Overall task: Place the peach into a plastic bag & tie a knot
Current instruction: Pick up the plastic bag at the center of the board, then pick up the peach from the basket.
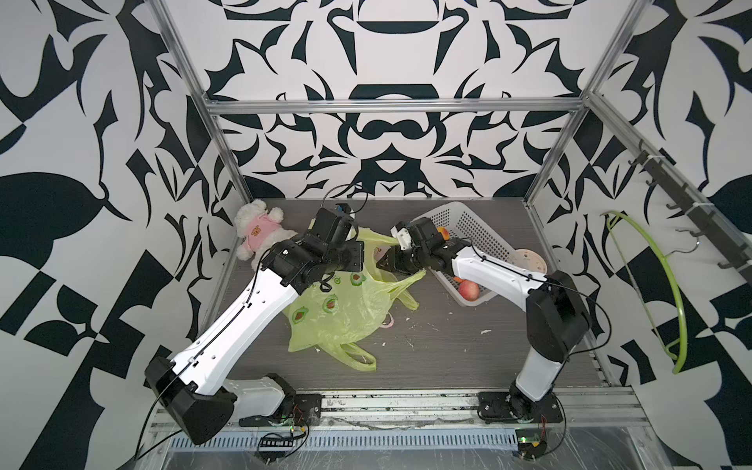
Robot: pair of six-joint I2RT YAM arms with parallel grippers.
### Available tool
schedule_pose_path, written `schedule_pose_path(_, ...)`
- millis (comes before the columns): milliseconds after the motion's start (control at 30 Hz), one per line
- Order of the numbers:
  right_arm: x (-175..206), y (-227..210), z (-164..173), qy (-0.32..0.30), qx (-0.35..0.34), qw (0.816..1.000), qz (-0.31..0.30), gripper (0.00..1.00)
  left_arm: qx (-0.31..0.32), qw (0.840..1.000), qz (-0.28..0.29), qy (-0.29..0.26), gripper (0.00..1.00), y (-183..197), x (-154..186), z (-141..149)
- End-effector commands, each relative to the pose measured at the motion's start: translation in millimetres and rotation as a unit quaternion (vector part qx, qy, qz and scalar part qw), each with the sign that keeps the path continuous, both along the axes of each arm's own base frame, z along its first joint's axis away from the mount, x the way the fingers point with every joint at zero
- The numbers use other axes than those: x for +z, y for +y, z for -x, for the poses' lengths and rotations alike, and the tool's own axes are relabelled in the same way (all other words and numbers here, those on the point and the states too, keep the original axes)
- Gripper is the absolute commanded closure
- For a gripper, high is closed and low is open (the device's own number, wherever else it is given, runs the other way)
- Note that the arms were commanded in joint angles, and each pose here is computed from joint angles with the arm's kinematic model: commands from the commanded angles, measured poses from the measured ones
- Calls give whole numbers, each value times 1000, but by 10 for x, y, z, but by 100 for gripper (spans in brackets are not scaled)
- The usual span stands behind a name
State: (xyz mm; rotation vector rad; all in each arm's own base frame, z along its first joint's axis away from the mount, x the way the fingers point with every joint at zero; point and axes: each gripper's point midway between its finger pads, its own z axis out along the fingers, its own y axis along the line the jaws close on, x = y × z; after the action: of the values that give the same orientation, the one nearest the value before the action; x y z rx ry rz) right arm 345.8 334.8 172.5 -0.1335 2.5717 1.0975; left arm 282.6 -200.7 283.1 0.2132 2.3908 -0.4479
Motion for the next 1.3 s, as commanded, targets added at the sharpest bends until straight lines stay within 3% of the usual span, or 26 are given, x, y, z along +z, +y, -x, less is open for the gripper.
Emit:
schedule_pose_path(0,647,-335,-29,-59,-14,998,-4,61,-6,999,38,-2,100,-16,-31,35)
schedule_pose_path(233,865,-1224,62,-83,-80,992,56,46,-44,995,93,-4,100,-198,-62,29)
schedule_pose_path(400,664,-2022,-3,-62,-166,975,138,41,-72,990,124,-4,100,-369,28,3)
schedule_pose_path(500,501,-2272,-49,-51,-187,964,181,41,-91,985,148,-15,100,-458,203,5)
schedule_pose_path(700,44,-2428,-137,-3,-188,952,240,38,-98,979,174,-40,100,-458,392,55)
schedule_pose_path(1000,-481,-2427,-222,43,-178,947,263,35,-55,979,195,-9,100,-430,-72,12)
schedule_pose_path(1267,-787,-2449,-304,65,-176,941,282,27,-53,978,204,-1,100,-468,-161,-20)
